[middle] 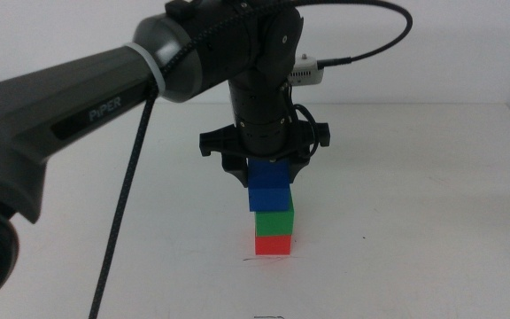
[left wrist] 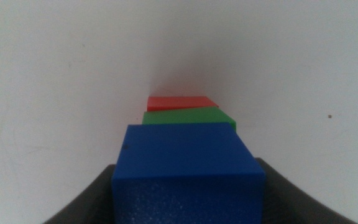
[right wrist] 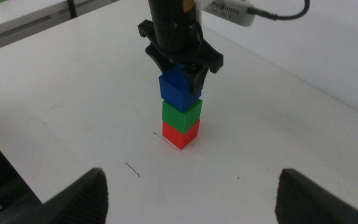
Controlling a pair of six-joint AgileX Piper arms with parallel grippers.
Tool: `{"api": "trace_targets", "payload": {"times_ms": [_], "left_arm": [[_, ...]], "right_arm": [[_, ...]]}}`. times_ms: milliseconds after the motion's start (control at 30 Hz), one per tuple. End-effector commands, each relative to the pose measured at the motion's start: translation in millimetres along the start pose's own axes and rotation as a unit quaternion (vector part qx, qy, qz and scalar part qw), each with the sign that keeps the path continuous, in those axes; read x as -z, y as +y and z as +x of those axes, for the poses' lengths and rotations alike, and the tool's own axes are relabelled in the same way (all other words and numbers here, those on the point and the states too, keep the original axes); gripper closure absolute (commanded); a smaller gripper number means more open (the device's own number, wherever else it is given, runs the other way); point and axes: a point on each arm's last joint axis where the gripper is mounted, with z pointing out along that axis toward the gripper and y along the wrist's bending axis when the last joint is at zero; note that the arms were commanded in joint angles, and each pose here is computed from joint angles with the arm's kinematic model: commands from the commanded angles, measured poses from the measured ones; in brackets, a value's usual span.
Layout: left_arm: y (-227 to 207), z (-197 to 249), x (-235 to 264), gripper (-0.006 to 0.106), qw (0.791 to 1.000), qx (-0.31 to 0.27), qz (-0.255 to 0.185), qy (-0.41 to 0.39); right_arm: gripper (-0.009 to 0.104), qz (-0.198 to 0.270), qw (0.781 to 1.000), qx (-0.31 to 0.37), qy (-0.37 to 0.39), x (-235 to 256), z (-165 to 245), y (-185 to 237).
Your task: Stack red cubes first, then green, then blue cubes in a specific spot.
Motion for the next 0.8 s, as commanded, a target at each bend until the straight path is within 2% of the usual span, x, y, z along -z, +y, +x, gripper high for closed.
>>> {"api": "trace_targets", "payload": {"times_ms": [0, 600, 767], "left_arm": [[-0.6, 0.1, 31.2, 0.088, 0.999, 0.008, 0.024, -0.024], [-7.9, -2.5, 24.4, 0.087, 0.998, 0.020, 0.059, -0.023], [-7.8, -2.5, 24.3, 0.078, 0.998, 0.018, 0.058, -0.023]], "right_arm": [[0.001, 0.013, 0.999, 0.004, -0.040, 1.9, -11.3, -2.3], [0.001, 0.013, 0.999, 0.004, -0.040, 1.9, -11.3, -2.3], [0.001, 0.013, 0.999, 0.004, -0.040, 1.9, -11.3, -2.3]]}}
